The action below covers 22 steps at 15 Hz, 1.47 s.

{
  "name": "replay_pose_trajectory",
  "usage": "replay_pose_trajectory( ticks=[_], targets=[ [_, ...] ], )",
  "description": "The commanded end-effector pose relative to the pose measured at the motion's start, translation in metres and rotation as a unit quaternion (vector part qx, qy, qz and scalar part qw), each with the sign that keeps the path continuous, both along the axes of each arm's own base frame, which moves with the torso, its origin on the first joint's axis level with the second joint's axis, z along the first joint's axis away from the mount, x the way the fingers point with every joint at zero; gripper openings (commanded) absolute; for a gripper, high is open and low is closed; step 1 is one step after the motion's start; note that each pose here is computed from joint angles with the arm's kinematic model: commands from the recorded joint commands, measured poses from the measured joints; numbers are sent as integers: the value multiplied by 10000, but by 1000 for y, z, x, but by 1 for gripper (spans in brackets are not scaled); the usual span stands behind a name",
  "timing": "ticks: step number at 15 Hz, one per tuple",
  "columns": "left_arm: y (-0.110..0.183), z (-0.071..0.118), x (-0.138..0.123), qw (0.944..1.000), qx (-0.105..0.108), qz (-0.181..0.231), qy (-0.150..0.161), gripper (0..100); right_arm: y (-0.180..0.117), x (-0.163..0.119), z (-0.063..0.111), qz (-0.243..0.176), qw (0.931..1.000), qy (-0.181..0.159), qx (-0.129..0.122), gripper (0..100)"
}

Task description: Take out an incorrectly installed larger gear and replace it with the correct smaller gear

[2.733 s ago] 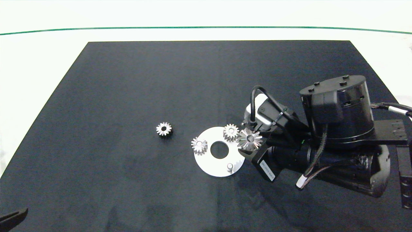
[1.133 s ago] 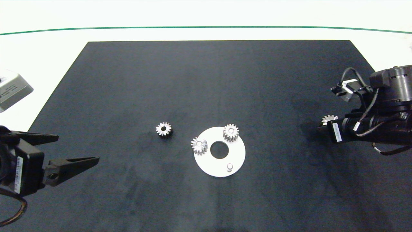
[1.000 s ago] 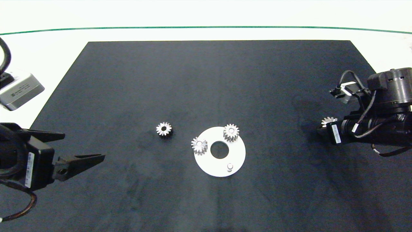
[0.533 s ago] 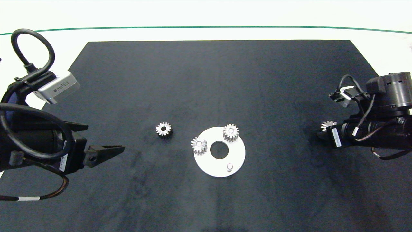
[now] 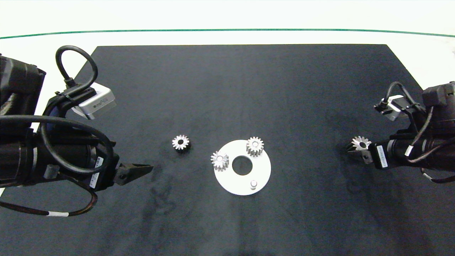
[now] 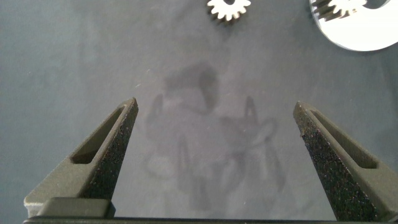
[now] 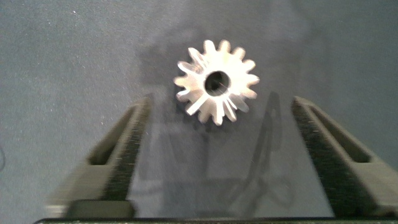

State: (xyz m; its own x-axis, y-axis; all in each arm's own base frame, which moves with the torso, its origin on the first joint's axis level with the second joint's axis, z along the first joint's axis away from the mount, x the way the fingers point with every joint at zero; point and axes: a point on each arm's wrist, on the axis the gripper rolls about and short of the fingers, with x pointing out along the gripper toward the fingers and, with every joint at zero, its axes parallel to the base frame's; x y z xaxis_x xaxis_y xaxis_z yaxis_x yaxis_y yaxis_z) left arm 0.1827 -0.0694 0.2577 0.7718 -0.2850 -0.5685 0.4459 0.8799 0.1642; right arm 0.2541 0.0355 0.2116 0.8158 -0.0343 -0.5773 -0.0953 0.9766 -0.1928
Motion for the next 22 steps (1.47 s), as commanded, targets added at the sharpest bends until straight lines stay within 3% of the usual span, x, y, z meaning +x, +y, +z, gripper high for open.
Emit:
replay_pose_trajectory(
  ticks=[1, 3, 6, 8, 12, 22],
  targets=[
    [-7, -5, 14, 9999, 58, -40, 149, 100, -3, -18, 13, 11, 9996, -266, 22, 100],
    [-17, -7, 25, 9997, 78, -132, 174, 100, -4, -30, 20, 22, 9991, -417, 53, 100],
    [-33, -14, 45, 9996, 62, -284, -43, 100, -5, -38, 26, 20, 9984, -568, 80, 100],
    [-39, -17, 55, 9994, 171, -223, -178, 100, -6, -43, 29, 46, 9979, -634, 106, 100],
    [-48, -22, 66, 9992, 245, -280, -126, 100, -7, -50, 34, 57, 9970, -754, 136, 100],
    [-65, -32, 95, 9987, 352, -294, -209, 100, -8, -57, 32, 58, 9970, -753, 150, 100]
  ],
)
